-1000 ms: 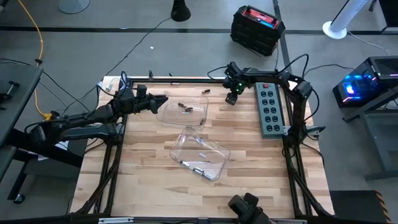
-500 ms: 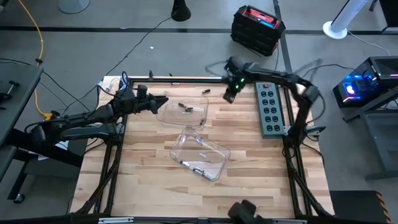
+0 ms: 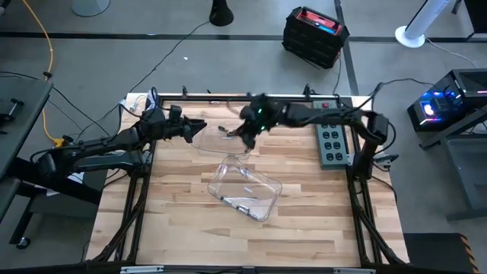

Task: Sort batteries
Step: Put the black battery into the top transparent bin, then adjust the top transparent bin

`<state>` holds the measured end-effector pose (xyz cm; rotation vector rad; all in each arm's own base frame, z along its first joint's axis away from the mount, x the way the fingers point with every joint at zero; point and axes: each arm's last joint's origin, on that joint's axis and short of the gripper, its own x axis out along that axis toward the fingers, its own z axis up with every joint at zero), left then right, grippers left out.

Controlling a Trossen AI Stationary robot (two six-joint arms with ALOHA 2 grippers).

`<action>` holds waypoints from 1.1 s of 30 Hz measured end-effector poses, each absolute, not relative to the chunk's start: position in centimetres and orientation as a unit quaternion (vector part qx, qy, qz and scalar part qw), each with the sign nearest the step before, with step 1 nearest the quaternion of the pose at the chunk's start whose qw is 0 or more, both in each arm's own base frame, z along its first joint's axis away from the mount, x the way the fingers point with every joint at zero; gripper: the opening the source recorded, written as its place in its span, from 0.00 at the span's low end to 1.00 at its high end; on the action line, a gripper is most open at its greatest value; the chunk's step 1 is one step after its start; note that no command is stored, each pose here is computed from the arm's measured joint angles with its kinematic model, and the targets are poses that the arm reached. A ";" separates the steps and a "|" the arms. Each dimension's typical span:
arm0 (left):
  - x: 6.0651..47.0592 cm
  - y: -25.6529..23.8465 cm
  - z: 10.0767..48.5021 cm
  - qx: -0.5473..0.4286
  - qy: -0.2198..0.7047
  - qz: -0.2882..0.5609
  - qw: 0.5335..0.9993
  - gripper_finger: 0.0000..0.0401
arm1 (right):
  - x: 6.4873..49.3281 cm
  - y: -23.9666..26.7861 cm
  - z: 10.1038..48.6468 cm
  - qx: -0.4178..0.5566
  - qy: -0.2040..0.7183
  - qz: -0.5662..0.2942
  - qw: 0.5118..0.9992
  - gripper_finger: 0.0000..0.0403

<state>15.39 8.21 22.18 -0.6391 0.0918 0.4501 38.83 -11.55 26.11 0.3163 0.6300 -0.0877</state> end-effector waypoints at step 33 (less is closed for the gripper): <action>12.3 8.9 18.8 -0.316 0.391 0.504 0.702 0.00 | 37.4 -11.4 22.7 0.173 0.450 -0.143 0.864 0.00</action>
